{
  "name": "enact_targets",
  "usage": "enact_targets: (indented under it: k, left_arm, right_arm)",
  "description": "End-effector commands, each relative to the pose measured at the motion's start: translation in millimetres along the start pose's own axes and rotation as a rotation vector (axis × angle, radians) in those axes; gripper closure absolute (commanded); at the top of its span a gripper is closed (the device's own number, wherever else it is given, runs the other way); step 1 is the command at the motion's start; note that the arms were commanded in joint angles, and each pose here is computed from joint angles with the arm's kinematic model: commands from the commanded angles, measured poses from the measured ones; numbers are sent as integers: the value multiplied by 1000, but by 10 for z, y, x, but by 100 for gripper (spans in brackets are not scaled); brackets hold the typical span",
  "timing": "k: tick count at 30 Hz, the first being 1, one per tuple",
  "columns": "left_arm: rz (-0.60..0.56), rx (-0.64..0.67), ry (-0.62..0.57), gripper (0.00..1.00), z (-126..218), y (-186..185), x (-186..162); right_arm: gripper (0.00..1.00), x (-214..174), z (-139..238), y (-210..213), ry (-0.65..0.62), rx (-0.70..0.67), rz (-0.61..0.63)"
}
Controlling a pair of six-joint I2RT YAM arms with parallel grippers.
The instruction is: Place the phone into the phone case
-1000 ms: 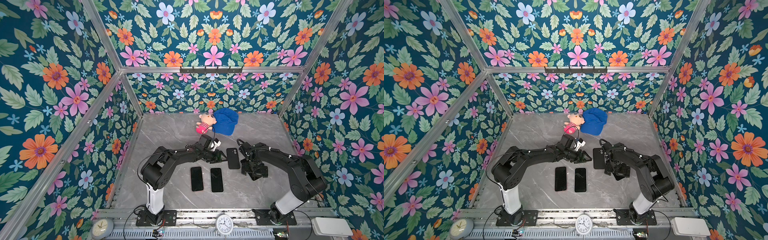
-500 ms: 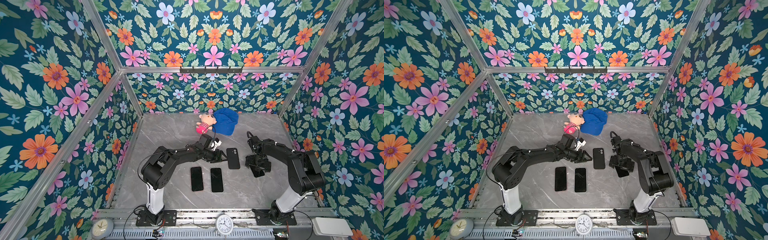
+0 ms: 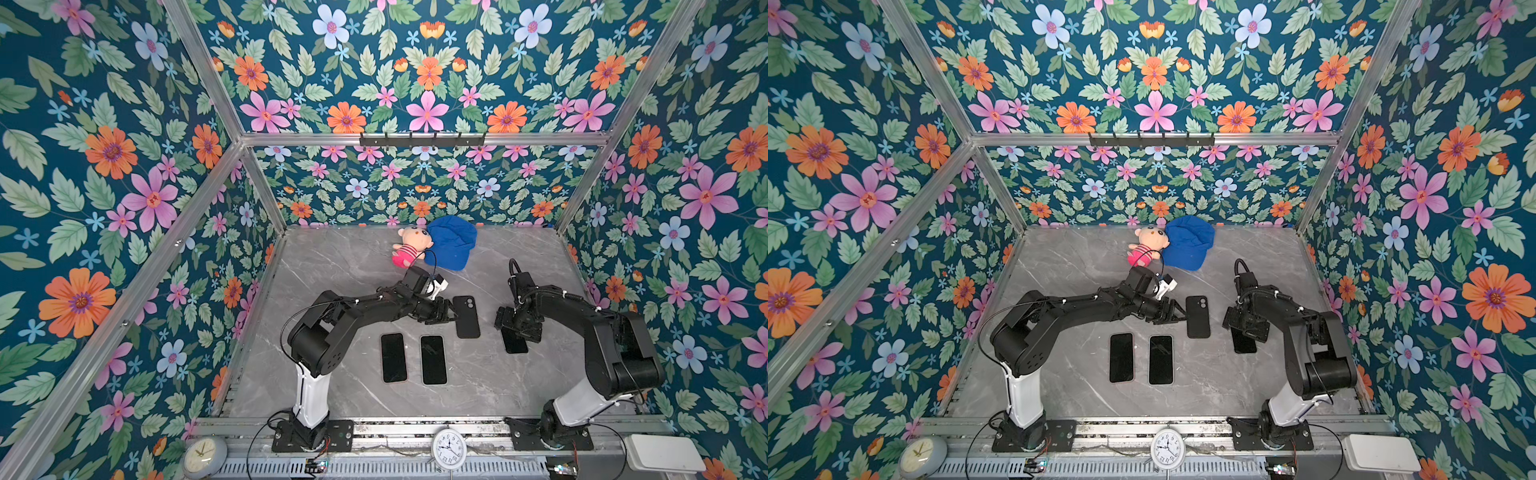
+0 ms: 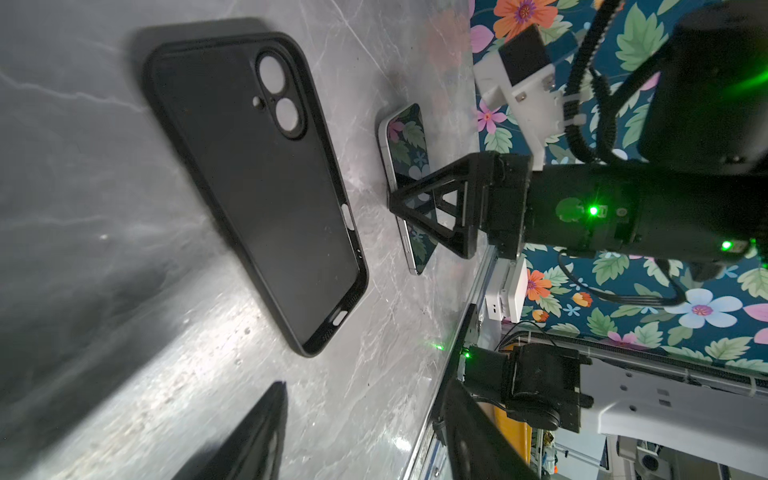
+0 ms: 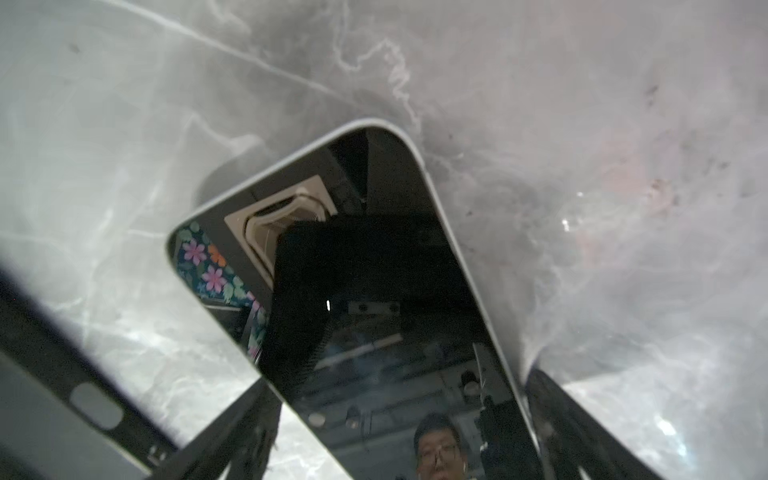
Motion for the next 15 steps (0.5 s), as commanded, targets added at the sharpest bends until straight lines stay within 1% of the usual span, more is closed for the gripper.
enact_targets:
  k: [1, 4, 8, 11, 15]
  left_arm:
    - [0, -4, 13, 38, -11, 7, -4]
    - [-5, -7, 15, 38, -16, -1, 7]
    - [-16, -8, 11, 38, 0, -23, 37]
    - [-20, -2, 9, 38, 14, -27, 48]
    - [-28, 0, 6, 38, 26, -56, 69]
  right_arm:
    - [10, -168, 13, 41, 42, 28, -13]
    - [8, -251, -2, 21, 44, -29, -12]
    - [6, -237, -28, 26, 45, -64, -15]
    - [14, -196, -42, 25, 45, -101, -23]
    - [17, -144, -55, 61, 35, -100, -27]
Point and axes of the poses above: each gripper's point midway between its finger pads, its own z axis back along the fingers, its own y axis along the line the jaws close on, x = y × z, the point moved 7 cm from there along z, back along the fingers, and after that the axes turned 4 degrees about -z, right-handed, at the moved point
